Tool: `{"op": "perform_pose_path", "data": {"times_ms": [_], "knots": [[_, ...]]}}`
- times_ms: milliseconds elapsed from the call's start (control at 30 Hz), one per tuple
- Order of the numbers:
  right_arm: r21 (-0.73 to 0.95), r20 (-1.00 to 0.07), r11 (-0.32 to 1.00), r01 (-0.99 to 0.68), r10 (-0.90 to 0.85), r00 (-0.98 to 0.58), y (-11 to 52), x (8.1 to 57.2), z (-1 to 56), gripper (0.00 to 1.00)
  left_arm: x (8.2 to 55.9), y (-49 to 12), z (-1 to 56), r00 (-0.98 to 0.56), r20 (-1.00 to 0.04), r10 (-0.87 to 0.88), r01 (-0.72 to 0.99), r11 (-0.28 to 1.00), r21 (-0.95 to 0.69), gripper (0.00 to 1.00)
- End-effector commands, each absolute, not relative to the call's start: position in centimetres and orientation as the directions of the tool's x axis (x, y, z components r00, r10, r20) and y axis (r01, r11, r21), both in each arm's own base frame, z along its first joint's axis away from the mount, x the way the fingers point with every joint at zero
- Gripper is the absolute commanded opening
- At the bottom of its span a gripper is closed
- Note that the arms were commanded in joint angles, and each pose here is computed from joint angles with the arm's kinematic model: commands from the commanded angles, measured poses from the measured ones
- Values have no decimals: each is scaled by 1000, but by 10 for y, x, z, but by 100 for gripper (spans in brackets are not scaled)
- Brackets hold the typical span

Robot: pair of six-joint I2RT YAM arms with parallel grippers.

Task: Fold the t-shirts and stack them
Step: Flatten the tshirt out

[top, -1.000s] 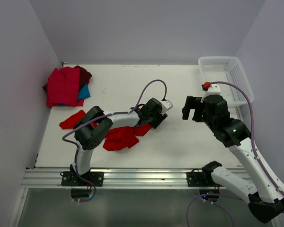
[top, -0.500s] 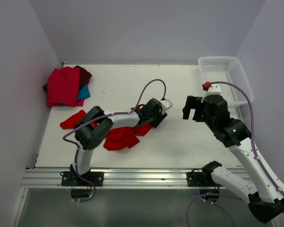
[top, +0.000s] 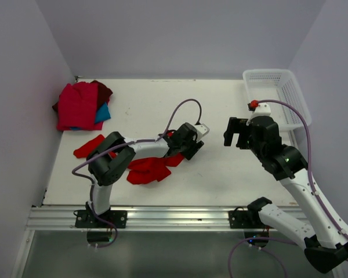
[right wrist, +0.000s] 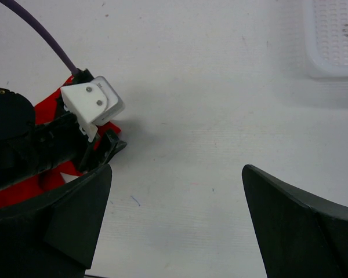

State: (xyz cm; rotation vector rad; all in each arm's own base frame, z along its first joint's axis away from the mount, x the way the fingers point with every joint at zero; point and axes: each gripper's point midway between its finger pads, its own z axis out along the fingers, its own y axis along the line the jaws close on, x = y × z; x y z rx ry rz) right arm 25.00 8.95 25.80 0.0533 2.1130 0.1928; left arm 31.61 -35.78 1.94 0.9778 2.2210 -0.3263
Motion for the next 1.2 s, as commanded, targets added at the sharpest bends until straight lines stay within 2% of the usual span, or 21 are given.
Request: {"op": "perform_pose_path", "data": {"times_ms": [0,167,267,300,367,400,500,633,800,900,1000,1100,1167], "knots": [[168,-854,985,-34,128,-505,88,251,264,99,309,-360,37,-472,-692,546,721,690,53,62],[166,-853,986,-34,126,-506,89,252,264,99,301,-359,31,-494,-664,561,716,696,55,61],[167,-852,986,-32,128,-507,88,252,262,99,297,-355,15,-517,-637,571,713,700,49,53],[166,-852,986,-31,127,-508,88,252,261,99,296,-353,11,-524,-629,574,711,702,49,43],[165,-852,986,-30,127,-508,88,252,261,99,294,-350,1,-535,-617,577,704,708,51,32],[162,-854,986,-27,127,-505,87,252,261,99,294,-349,-1,-539,-612,579,701,711,55,24],[161,-854,987,-25,127,-504,86,251,262,99,295,-344,-7,-550,-597,584,689,721,71,10],[162,-853,986,-27,127,-506,86,250,261,99,298,-342,-2,-547,-607,576,676,732,85,0],[162,-852,986,-29,125,-508,87,250,260,99,303,-346,16,-526,-643,556,671,736,88,0],[161,-851,986,-29,124,-511,87,250,259,99,314,-349,49,-492,-683,540,659,744,114,0],[161,-851,987,-29,124,-511,87,250,259,99,330,-348,97,-426,-736,526,632,756,174,0],[162,-850,987,-25,126,-511,86,250,258,99,355,-355,181,-332,-806,490,580,780,235,0],[158,-849,987,-22,125,-513,86,251,255,99,362,-346,214,-296,-799,523,553,776,303,0]]}}
